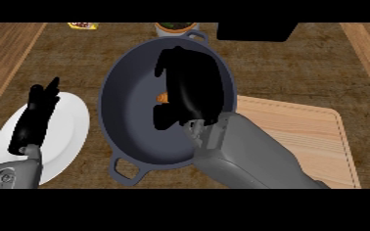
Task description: Pick the croissant from the cutting board and place it in the pot
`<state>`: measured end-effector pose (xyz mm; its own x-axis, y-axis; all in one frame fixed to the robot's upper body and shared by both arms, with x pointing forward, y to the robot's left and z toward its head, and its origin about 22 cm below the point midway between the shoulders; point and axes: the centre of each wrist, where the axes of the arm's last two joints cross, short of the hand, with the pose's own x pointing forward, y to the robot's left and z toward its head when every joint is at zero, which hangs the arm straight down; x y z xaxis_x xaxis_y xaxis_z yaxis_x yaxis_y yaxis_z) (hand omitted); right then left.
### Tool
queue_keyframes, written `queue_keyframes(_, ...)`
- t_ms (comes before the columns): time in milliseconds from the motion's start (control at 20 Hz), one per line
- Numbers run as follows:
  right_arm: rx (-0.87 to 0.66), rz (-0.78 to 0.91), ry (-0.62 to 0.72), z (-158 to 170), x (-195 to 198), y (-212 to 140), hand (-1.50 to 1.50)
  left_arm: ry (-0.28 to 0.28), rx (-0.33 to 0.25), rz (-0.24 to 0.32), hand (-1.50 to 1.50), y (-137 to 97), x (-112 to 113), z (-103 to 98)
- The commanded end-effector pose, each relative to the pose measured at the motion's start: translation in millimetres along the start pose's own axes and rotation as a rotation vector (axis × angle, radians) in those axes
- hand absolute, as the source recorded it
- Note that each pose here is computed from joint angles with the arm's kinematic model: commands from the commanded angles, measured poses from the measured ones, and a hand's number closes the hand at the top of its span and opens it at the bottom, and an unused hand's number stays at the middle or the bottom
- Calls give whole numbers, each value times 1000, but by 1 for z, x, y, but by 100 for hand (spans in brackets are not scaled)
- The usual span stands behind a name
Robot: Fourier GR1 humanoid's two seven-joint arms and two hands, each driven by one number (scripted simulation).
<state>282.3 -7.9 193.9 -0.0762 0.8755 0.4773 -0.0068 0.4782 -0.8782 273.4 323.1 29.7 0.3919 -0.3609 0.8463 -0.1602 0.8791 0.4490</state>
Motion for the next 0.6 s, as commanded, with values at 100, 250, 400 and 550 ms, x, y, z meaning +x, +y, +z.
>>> queue_keyframes(100,-33,-251,82,-18,-8,28,-150,-7,-8,0,0,-6,-10,4)
queue_keyframes(250,-110,-410,48,-20,-8,18,-150,9,-5,-6,0,-12,-7,0)
queue_keyframes(400,-242,-530,44,-19,-18,22,-150,-6,6,11,0,-3,-4,-1)
queue_keyframes(550,-336,-621,40,-23,-13,-7,-150,20,25,9,0,4,2,-2)
